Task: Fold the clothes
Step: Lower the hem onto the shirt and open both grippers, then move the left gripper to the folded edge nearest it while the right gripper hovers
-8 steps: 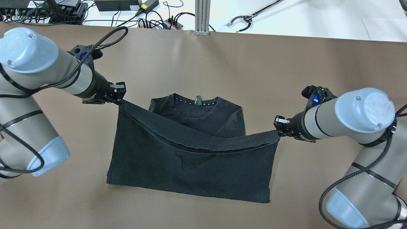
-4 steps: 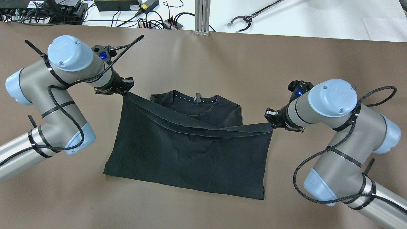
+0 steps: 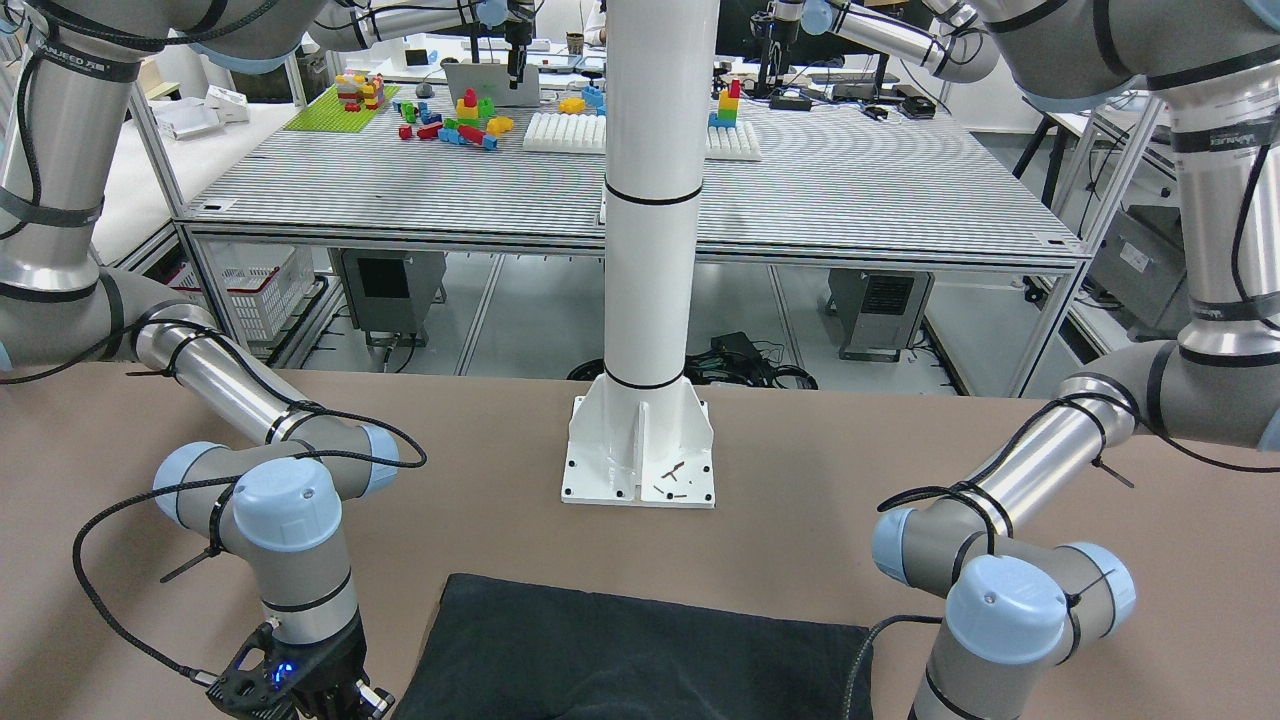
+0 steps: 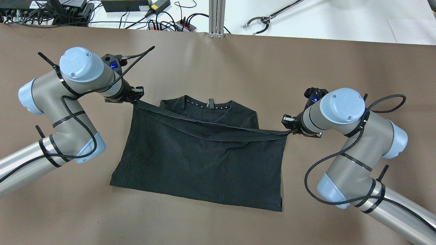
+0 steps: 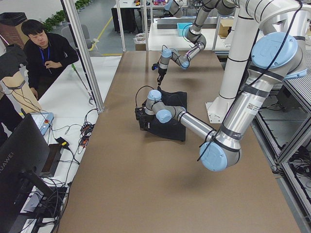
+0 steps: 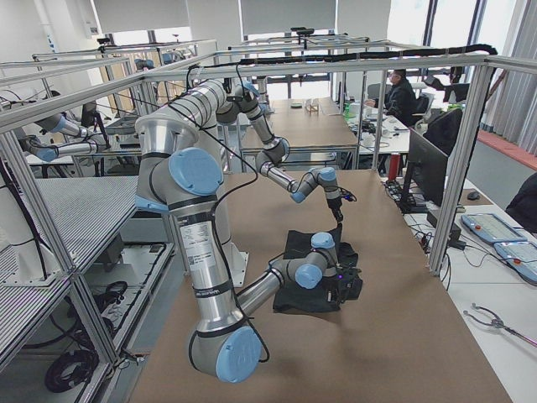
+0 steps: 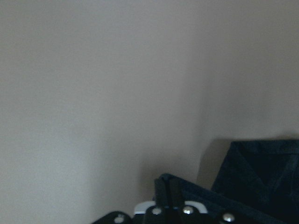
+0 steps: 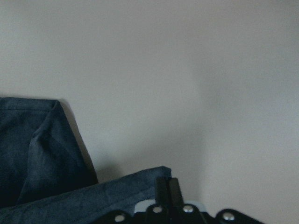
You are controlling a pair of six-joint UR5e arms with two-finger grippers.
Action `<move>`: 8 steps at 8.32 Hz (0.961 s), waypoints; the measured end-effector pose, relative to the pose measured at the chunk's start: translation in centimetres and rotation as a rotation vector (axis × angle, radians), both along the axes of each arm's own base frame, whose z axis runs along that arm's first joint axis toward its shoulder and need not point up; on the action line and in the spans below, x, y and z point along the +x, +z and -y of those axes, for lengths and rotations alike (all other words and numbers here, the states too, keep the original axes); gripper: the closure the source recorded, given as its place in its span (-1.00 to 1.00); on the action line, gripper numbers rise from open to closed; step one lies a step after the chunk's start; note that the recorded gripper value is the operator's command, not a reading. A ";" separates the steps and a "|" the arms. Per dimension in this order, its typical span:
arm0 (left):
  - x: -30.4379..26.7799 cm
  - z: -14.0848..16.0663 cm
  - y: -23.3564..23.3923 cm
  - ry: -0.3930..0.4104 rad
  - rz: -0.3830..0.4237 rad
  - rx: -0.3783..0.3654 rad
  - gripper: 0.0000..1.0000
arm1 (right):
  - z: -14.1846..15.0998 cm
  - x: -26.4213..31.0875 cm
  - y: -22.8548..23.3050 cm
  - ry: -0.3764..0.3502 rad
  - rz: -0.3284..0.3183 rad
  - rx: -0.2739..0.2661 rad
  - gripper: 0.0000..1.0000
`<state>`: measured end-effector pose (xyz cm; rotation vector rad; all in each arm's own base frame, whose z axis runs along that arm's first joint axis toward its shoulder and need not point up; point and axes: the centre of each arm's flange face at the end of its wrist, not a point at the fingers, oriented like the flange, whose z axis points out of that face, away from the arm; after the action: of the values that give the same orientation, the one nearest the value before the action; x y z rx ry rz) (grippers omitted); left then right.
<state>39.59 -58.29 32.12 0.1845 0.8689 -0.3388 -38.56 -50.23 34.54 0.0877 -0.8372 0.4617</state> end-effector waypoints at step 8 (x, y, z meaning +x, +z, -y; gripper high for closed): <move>-4.6 -5.7 3.9 0.178 -0.115 0.175 -0.90 | -0.2 0.6 -3.4 -0.054 0.031 0.120 -0.88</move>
<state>34.94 -52.60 36.06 0.2499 1.0216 -0.1076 -37.97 -50.06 31.09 0.1683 -0.8949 0.3626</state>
